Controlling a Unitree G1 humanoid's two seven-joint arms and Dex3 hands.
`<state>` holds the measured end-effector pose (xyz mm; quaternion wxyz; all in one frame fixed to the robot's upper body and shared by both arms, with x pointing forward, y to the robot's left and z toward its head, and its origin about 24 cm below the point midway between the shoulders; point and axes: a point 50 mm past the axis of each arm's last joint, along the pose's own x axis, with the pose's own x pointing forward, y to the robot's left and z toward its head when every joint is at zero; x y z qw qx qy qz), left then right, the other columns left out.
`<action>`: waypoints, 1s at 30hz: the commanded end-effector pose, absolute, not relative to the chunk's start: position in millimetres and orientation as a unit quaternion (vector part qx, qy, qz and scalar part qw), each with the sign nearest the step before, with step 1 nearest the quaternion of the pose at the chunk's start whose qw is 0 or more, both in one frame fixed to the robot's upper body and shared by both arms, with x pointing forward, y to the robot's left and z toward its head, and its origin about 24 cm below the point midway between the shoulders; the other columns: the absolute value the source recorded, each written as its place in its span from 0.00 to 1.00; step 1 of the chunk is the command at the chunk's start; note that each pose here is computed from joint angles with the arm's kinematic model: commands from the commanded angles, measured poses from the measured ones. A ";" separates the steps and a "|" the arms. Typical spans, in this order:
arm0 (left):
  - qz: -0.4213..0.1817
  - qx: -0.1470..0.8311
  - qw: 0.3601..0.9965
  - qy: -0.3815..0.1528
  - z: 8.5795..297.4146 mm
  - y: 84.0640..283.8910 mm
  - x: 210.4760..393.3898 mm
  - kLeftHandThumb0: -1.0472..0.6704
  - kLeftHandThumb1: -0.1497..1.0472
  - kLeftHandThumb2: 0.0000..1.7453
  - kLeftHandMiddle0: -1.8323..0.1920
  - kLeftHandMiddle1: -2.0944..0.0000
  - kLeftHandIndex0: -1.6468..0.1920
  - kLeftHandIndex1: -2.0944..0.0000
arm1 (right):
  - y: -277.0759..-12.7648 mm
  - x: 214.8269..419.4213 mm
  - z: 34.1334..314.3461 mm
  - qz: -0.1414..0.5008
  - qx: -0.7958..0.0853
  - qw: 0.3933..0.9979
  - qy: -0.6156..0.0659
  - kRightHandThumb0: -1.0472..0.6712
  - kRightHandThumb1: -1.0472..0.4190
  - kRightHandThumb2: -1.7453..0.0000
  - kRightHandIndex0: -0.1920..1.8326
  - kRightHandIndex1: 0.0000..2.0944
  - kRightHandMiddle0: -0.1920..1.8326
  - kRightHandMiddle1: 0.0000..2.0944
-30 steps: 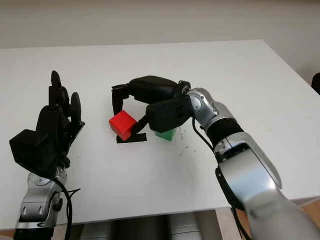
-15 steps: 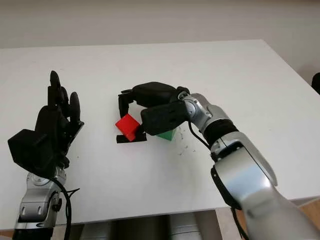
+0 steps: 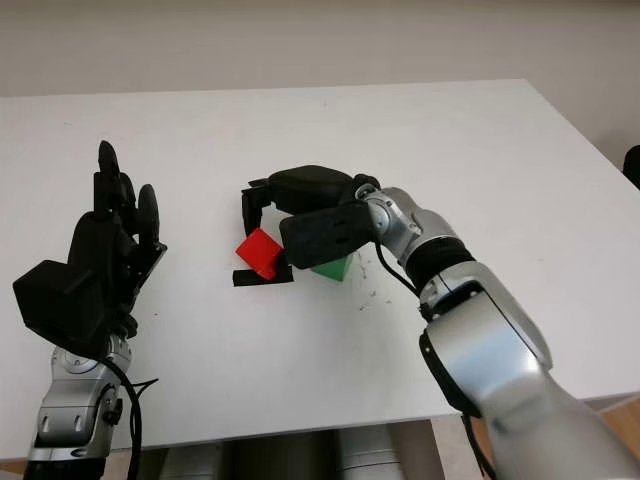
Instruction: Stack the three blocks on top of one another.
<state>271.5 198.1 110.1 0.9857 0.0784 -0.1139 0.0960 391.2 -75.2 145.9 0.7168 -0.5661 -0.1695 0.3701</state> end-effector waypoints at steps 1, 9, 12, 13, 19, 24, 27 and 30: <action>0.100 0.077 0.984 -0.124 114.1 198.8 270.7 0.19 1.00 0.37 1.00 1.00 1.00 1.00 | -72.6 392.1 150.8 0.366 -0.560 0.722 -0.178 0.38 0.08 0.97 0.17 0.02 0.29 0.64; 0.099 0.075 0.985 -0.123 113.8 199.2 270.6 0.19 1.00 0.37 1.00 1.00 1.00 1.00 | -70.9 391.4 148.4 0.370 -0.558 0.721 -0.176 0.38 0.08 0.97 0.16 0.02 0.30 0.64; 0.099 0.073 0.985 -0.123 113.6 199.3 270.7 0.19 1.00 0.37 1.00 1.00 1.00 1.00 | -70.5 390.8 146.3 0.372 -0.552 0.726 -0.173 0.39 0.08 0.97 0.16 0.02 0.30 0.64; 0.098 0.074 0.985 -0.123 113.7 199.5 270.6 0.19 1.00 0.37 1.00 1.00 1.00 1.00 | -70.2 390.5 145.4 0.374 -0.549 0.728 -0.171 0.39 0.08 0.97 0.16 0.02 0.30 0.64; 0.100 0.079 0.984 -0.122 113.6 199.7 270.2 0.19 1.00 0.37 1.00 1.00 1.00 1.00 | -68.7 389.0 142.1 0.383 -0.550 0.723 -0.168 0.38 0.08 0.97 0.16 0.02 0.30 0.68; 0.099 0.079 0.984 -0.122 113.2 200.2 270.0 0.19 1.00 0.36 1.00 1.00 1.00 1.00 | -66.9 388.0 140.4 0.389 -0.561 0.711 -0.167 0.37 0.07 0.97 0.16 0.03 0.30 0.69; 0.100 0.077 0.985 -0.120 113.1 200.1 269.9 0.19 1.00 0.37 1.00 1.00 1.00 1.00 | -66.1 387.9 140.2 0.393 -0.565 0.707 -0.165 0.36 0.07 0.97 0.16 0.03 0.29 0.69; 0.101 0.079 0.984 -0.121 113.5 199.9 269.9 0.19 1.00 0.37 1.00 1.00 1.00 1.00 | -65.6 387.9 140.0 0.396 -0.563 0.707 -0.162 0.36 0.07 0.97 0.16 0.02 0.29 0.68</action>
